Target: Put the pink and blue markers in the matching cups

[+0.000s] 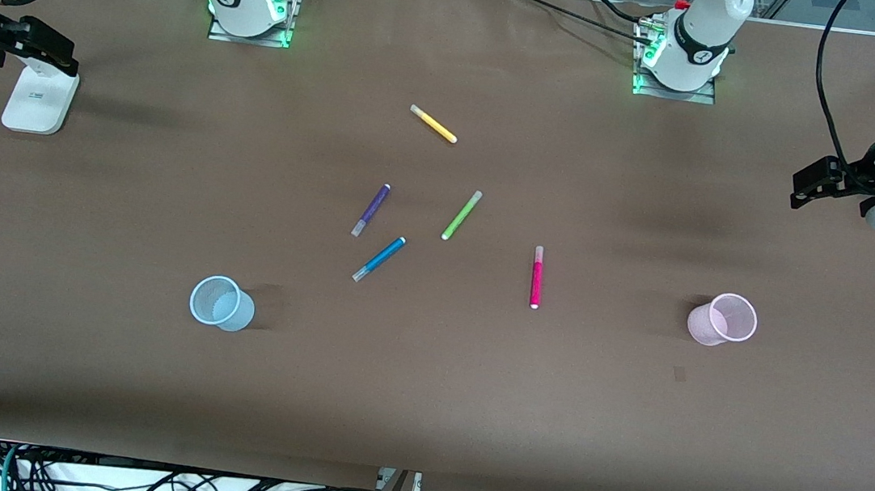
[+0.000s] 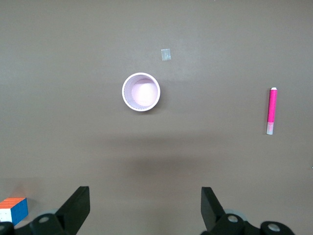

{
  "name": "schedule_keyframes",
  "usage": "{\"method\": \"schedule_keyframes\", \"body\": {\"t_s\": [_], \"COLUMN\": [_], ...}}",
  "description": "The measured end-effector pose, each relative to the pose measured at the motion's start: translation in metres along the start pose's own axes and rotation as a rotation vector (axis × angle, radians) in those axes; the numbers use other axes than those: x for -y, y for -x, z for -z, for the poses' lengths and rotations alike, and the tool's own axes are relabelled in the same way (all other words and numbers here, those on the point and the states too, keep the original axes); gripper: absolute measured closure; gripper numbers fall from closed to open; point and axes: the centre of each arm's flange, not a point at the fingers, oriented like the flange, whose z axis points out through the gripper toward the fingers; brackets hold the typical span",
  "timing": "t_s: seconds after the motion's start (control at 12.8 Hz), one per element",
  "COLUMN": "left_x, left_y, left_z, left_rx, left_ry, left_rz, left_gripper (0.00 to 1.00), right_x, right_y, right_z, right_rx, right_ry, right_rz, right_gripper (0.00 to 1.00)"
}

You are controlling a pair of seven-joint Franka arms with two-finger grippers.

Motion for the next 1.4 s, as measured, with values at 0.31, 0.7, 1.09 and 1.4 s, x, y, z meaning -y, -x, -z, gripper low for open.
{"method": "schedule_keyframes", "body": {"t_s": [0.31, 0.7, 1.09, 1.4], "left_x": [-0.013, -0.028, -0.033, -0.033], "left_y": [0.002, 0.004, 0.004, 0.004], "left_z": [0.005, 0.012, 0.011, 0.01], "left_rx": [0.031, 0.033, 0.037, 0.044], "left_ry": [-0.003, -0.005, -0.006, -0.006], "left_rz": [-0.021, -0.046, -0.054, -0.054], "left_gripper": [0.0, 0.0, 0.0, 0.0], "right_x": [0.0, 0.0, 0.0, 0.019], "right_y": [0.0, 0.0, -0.002, -0.017], "right_z": [0.0, 0.0, -0.003, -0.024], "right_rx": [0.0, 0.0, 0.008, 0.054], "right_ry": [0.0, 0.0, 0.0, -0.001], "right_rz": [0.0, 0.0, 0.005, 0.045], "right_gripper": [0.0, 0.0, 0.0, 0.0]}}
